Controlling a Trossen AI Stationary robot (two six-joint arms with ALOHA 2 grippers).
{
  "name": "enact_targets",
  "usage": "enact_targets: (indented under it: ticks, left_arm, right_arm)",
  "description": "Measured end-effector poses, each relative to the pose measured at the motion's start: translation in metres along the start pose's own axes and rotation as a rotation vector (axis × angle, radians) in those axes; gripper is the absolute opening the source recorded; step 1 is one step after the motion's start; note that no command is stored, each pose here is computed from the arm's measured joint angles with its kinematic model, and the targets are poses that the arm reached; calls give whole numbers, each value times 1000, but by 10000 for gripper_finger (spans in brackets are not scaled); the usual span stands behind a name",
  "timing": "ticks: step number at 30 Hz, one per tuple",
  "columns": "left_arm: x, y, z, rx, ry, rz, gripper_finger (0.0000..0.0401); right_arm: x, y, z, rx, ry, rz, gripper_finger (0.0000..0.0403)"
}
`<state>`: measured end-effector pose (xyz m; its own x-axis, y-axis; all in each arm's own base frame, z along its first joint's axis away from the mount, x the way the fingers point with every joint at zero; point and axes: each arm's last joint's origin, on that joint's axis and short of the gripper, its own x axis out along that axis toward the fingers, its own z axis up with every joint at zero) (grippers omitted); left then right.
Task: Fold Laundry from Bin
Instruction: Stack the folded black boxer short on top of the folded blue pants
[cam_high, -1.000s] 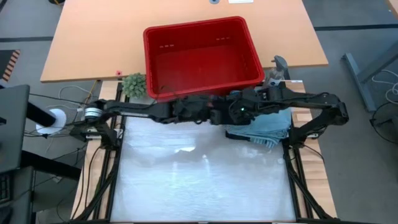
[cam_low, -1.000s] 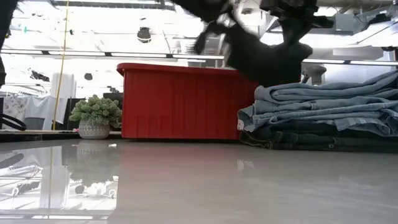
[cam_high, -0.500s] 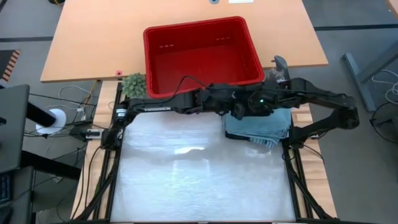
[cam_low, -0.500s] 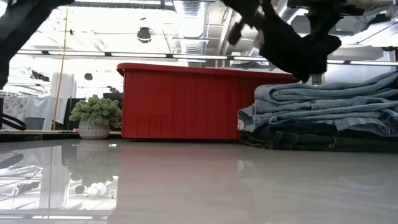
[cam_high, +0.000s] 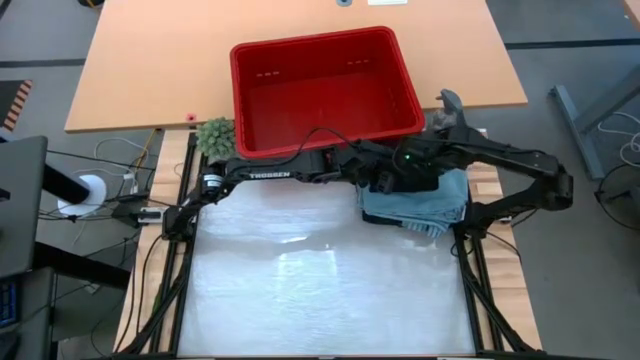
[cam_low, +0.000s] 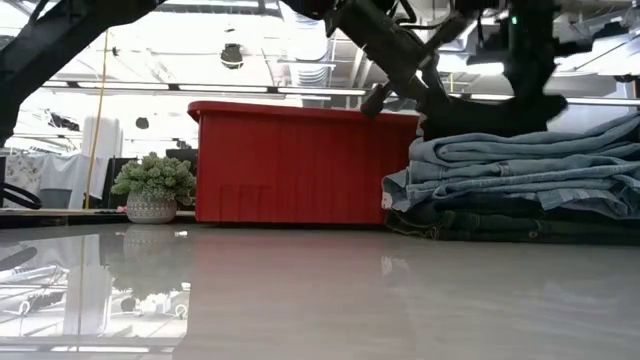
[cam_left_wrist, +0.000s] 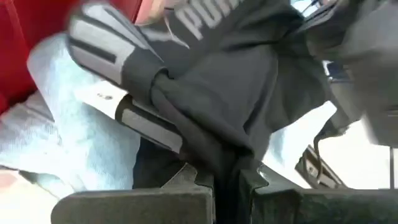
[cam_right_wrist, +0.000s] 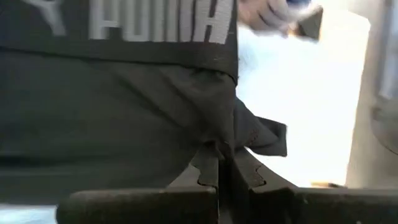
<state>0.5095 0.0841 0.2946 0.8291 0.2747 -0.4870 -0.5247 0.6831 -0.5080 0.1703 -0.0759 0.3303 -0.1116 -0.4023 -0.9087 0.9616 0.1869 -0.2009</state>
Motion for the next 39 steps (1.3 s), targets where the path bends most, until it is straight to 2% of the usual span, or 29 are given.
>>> enact_targets:
  ticks: [5,9,14,17,21,24,29,33,36,39]
  left_arm:
    - [1,2,-5,-9,24,21,0]
    - [2,4,-10,41,39,34,20]
    - [2,1,-4,131,33,-42,88]
    - [3,5,0,129,39,-66,132]
    - [4,17,5,112,66,-28,184]
    - [-2,25,15,109,70,-10,207]
    - [-27,22,46,163,26,-31,217]
    - [-43,19,58,274,38,19,217]
    - [-60,16,65,359,53,34,218]
    - [-86,9,75,398,30,-3,218]
  right_arm:
    - [26,-1,-8,5,71,-83,31]
    - [32,-1,-9,-24,86,-99,65]
    - [33,-2,-9,-29,78,-112,113]
    - [34,-5,-7,-16,85,-119,144]
    - [33,-9,-6,-36,90,-110,185]
    - [23,-15,-4,-27,42,-83,203]
    - [-5,-29,1,27,-86,36,204]
    - [-25,-31,0,71,-265,248,187]
    - [-40,-25,-5,107,-473,432,160]
    - [-38,-16,-20,134,-623,509,112]
